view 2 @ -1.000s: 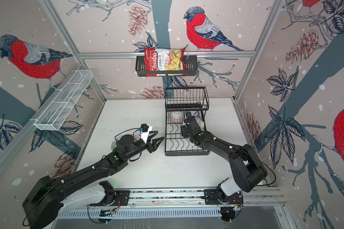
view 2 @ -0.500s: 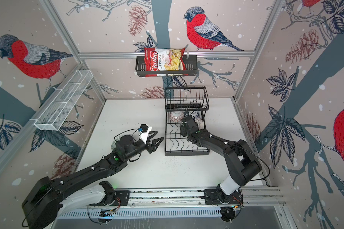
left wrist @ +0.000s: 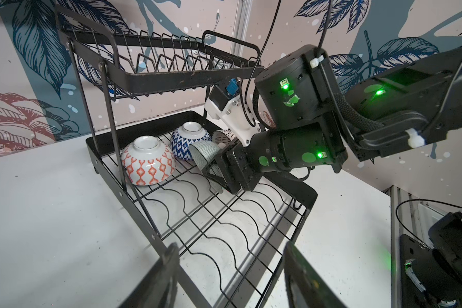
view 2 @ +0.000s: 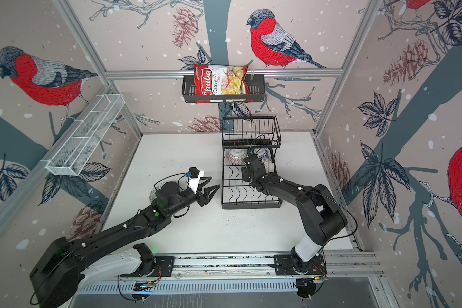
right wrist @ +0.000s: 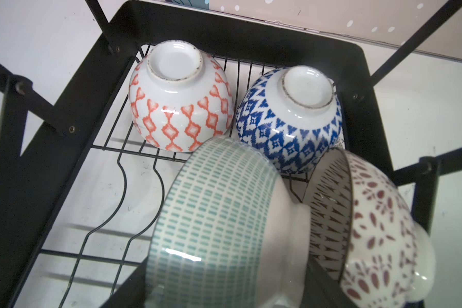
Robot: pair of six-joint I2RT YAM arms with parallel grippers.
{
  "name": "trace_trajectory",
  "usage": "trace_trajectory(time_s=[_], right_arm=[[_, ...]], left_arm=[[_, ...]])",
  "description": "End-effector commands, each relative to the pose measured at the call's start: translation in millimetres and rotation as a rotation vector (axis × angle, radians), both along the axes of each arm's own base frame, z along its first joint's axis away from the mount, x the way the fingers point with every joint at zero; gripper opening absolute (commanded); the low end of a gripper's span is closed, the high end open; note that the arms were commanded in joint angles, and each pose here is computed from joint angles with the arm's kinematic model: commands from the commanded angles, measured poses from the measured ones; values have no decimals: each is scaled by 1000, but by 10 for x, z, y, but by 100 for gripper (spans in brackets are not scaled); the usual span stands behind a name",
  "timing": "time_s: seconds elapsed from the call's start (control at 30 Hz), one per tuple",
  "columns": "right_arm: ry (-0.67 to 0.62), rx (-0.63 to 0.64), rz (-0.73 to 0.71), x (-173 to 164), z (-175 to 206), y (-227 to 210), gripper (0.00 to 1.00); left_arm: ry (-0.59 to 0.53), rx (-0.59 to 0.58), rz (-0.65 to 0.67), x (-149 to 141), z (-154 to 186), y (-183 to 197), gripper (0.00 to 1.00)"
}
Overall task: Load bowls into a dish rack
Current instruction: Place the bowl in the dish rack.
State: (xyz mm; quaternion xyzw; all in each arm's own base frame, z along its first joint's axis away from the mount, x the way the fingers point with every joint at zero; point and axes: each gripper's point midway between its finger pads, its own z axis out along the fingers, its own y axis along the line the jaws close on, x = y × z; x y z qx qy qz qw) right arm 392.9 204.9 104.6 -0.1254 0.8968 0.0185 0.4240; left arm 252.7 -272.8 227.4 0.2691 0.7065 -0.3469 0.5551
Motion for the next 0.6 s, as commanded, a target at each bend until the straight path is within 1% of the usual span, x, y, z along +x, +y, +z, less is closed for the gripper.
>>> trace_trajectory(time_s=[0.0,0.2,0.57], right_arm=[[4,62,-27,48,11,25,61],[30,67,-37,30,-71,23,63],[30,58,-65,33,-63,-26,77]], left_arm=[[-7,-8,7,12,30,10,61],[-7,-6,6,9,27,15,61],[-5,-7,6,-2,21,24,61]])
